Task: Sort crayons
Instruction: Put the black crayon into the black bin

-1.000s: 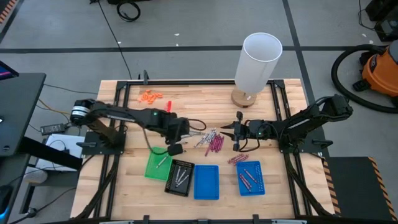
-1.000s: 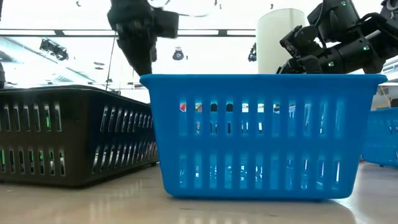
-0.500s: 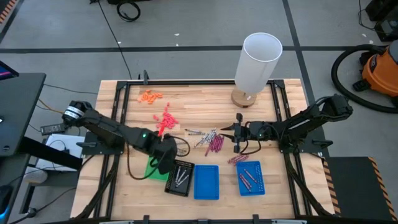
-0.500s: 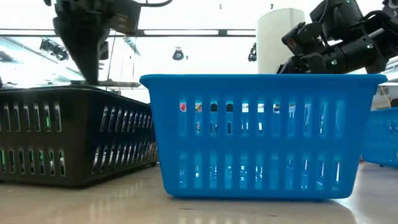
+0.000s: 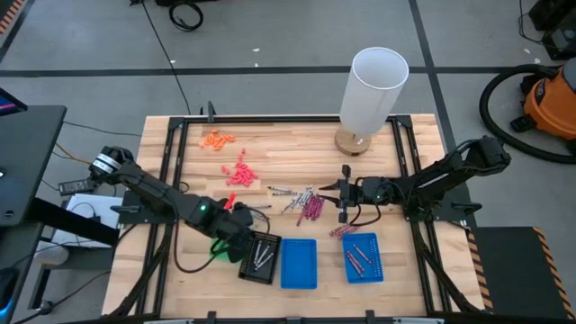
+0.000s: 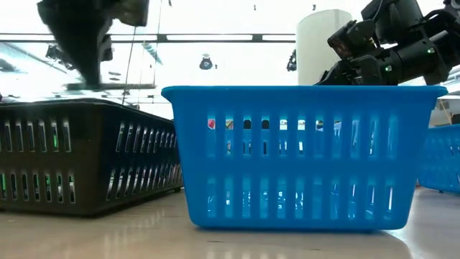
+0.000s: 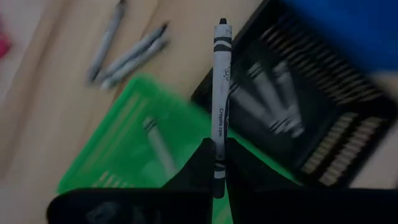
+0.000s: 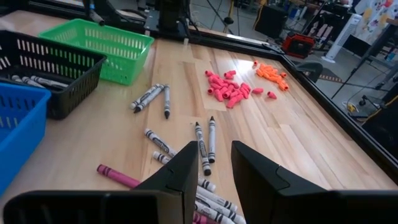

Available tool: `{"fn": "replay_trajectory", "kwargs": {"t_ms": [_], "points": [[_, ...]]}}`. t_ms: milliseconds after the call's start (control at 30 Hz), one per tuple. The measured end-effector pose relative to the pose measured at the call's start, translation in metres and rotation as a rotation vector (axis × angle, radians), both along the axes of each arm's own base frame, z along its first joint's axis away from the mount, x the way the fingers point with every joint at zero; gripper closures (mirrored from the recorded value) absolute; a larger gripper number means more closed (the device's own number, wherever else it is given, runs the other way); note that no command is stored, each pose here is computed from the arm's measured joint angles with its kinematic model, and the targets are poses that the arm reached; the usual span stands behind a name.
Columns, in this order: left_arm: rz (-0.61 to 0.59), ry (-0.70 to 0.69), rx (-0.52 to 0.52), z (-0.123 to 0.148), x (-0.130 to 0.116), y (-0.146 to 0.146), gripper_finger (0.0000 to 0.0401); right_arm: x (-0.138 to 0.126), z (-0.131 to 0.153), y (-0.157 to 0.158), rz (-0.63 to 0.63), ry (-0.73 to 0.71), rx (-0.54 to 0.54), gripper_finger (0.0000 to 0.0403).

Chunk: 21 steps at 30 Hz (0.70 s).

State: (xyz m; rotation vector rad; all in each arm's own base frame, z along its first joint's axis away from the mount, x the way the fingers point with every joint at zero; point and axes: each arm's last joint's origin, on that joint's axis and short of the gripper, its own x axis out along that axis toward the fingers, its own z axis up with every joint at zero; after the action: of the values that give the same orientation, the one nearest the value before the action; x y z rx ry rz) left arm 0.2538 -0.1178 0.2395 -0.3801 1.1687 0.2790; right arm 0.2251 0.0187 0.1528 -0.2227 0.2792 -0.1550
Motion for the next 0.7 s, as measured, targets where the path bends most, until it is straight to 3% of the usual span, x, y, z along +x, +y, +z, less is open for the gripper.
{"fn": "replay_trajectory", "kwargs": {"t_ms": [267,700], "points": [[-0.045,-0.181,-0.093,0.004,0.02,-0.01,0.0381,0.0,0.0,0.0,-0.021,-0.001,-0.007,0.0298],[0.087,-0.125,-0.18,-0.018,0.027,-0.029,0.0375,0.0,0.001,0.001,-0.014,-0.012,-0.012,0.0298]]}}
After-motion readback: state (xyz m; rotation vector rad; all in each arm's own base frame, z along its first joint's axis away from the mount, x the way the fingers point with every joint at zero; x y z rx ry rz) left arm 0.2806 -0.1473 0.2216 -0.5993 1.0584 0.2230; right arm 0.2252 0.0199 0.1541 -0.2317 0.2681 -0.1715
